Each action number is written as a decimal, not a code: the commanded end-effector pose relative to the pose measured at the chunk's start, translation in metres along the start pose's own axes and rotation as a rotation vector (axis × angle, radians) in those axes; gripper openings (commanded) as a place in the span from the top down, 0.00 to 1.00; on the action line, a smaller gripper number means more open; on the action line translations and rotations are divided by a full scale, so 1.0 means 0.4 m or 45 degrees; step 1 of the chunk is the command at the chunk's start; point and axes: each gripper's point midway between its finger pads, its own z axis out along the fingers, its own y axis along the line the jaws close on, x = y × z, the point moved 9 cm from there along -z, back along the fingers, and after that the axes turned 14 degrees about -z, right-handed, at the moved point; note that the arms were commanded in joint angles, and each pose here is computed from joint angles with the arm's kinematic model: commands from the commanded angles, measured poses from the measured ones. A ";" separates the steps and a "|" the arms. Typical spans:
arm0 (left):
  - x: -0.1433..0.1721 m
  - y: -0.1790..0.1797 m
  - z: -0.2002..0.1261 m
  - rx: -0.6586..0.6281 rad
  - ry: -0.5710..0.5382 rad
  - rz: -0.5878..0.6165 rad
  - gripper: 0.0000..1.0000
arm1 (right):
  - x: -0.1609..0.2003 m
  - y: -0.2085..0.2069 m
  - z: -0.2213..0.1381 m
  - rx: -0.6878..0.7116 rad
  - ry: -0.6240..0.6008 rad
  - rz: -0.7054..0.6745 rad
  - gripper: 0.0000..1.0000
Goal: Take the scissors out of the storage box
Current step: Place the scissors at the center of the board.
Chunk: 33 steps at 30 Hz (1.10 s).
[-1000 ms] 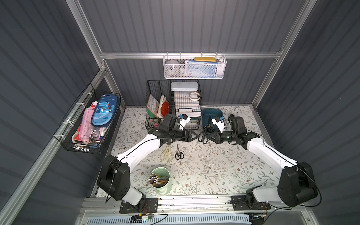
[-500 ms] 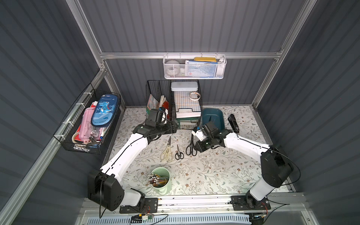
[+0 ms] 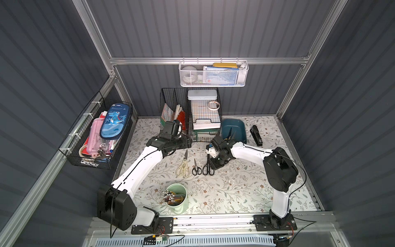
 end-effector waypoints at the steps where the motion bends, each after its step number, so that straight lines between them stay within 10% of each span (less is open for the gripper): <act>1: 0.007 0.017 0.012 -0.037 0.019 0.012 0.26 | 0.015 -0.007 0.016 0.004 0.093 0.009 1.00; 19: 0.006 0.023 0.018 -0.035 0.028 0.017 0.26 | 0.002 -0.031 0.047 0.037 0.133 0.036 0.99; 33: -0.001 0.021 0.007 -0.030 0.009 0.017 0.26 | -0.018 -0.042 -0.087 0.075 -0.047 0.092 0.72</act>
